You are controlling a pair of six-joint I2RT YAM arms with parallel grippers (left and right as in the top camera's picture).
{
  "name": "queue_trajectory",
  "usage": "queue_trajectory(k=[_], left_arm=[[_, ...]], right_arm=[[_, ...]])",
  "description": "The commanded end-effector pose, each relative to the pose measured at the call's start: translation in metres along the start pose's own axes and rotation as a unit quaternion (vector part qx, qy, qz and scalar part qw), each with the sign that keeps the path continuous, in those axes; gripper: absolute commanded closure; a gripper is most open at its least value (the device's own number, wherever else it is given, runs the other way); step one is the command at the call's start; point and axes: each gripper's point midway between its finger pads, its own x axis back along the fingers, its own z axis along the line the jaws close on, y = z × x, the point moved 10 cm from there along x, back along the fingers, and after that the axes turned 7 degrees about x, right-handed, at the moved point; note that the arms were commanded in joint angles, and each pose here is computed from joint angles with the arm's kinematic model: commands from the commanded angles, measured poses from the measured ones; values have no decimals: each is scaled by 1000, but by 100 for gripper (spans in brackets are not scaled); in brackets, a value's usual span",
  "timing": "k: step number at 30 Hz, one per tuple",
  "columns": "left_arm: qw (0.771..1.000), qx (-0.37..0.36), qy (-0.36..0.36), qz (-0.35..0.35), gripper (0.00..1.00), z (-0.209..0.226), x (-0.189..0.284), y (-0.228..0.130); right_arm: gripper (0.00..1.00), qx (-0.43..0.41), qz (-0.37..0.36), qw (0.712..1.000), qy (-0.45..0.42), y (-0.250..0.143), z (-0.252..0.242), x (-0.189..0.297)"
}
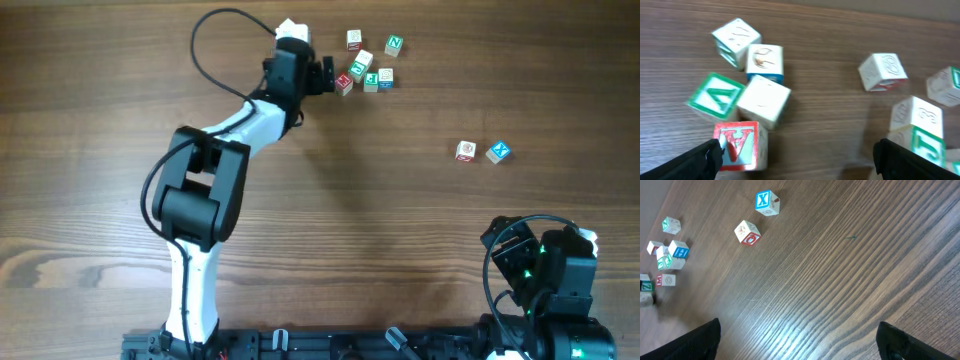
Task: Form a circle
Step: 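Move left gripper back to pile and grasp red M block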
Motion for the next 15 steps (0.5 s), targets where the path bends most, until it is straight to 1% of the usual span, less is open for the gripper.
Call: queue_trajectory(k=[1, 5, 7, 10, 13, 15], left_arm=[[999, -8, -35, 18, 0, -17, 6, -6], [997, -50, -64, 4, 0, -51, 27, 2], [997, -56, -57, 3, 0, -57, 29, -2], [997, -56, -49, 17, 0, -53, 27, -6], [997, -56, -46, 16, 0, -49, 26, -5], [995, -83, -56, 29, 0, -49, 22, -12]], right_arm=[[0, -5, -8, 1000, -3, 0, -1, 1], [0, -5, -8, 1000, -3, 0, -1, 1], [0, -5, -8, 1000, -3, 0, -1, 1], [0, -5, -8, 1000, -3, 0, -1, 1], [0, -5, -8, 1000, -3, 0, -1, 1], [0, -5, -8, 1000, -3, 0, -1, 1]])
